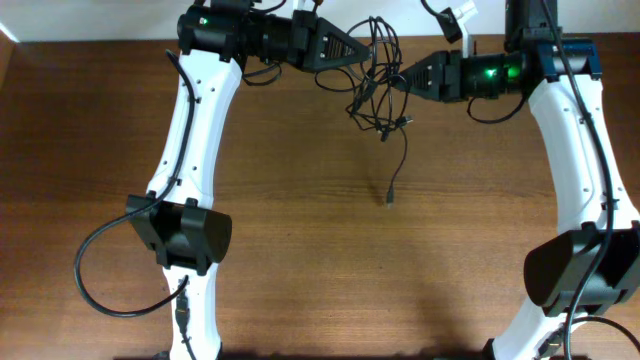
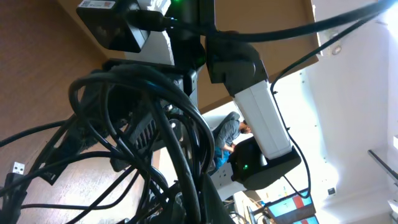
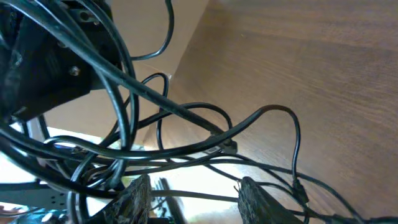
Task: Untangle cables
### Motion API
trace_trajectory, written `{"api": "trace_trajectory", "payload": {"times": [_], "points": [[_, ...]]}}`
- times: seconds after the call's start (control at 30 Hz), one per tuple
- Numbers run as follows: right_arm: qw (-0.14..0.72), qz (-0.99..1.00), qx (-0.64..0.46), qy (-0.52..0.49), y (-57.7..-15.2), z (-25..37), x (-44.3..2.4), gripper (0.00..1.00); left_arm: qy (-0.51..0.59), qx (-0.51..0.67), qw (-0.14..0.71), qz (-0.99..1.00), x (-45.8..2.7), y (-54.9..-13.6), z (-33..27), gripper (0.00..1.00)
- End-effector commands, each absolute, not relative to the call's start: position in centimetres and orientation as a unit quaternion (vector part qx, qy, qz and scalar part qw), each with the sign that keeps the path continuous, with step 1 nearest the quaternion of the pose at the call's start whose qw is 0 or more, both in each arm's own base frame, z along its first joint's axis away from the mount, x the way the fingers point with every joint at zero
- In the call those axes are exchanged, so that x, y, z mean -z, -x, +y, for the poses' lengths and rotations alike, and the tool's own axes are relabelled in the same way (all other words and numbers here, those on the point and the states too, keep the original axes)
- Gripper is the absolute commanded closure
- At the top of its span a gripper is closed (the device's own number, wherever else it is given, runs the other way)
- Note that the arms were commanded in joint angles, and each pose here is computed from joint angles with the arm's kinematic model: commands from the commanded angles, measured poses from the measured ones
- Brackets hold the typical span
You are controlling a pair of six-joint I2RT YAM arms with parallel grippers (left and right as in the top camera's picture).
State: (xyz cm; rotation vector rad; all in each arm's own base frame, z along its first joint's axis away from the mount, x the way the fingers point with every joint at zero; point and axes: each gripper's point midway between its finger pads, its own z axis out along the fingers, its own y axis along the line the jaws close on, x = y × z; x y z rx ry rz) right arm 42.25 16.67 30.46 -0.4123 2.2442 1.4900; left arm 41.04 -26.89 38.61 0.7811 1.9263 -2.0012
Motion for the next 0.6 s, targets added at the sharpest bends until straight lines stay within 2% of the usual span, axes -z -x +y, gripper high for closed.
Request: {"api": "trace_trajectory", "payload": {"times": [0.0, 0.17, 0.27, 0.43, 0.57], "points": [[0.204, 0.791, -0.558, 0.146, -41.8, 17.0, -32.1, 0.54, -0.286, 0.694, 0.135, 0.646, -41.3, -39.4, -26.6, 1.0], [0.207, 0.804, -0.539, 0.145, -42.5, 19.2, -31.8, 0.54, -0.208, 0.701, 0.058, 0.679, -41.2, -39.6, -26.8, 1.0], [0.215, 0.803, -0.536, 0.146, -43.2, 21.9, -32.4, 0.55, -0.193, 0.704, 0.041, 0.683, -41.6, -39.8, -26.8, 1.0], [0.186, 0.82, -0.536, 0.079, -44.2, 22.5, -31.6, 0.64, -0.202, 0.706, 0.044, 0.677, -41.9, -39.7, -26.8, 1.0], [0.186, 0.829, -0.524, 0.058, -44.9, 19.6, -30.5, 0.62, -0.239, 0.702, 0.086, 0.665, -42.1, -40.1, -26.6, 1.0]]}}
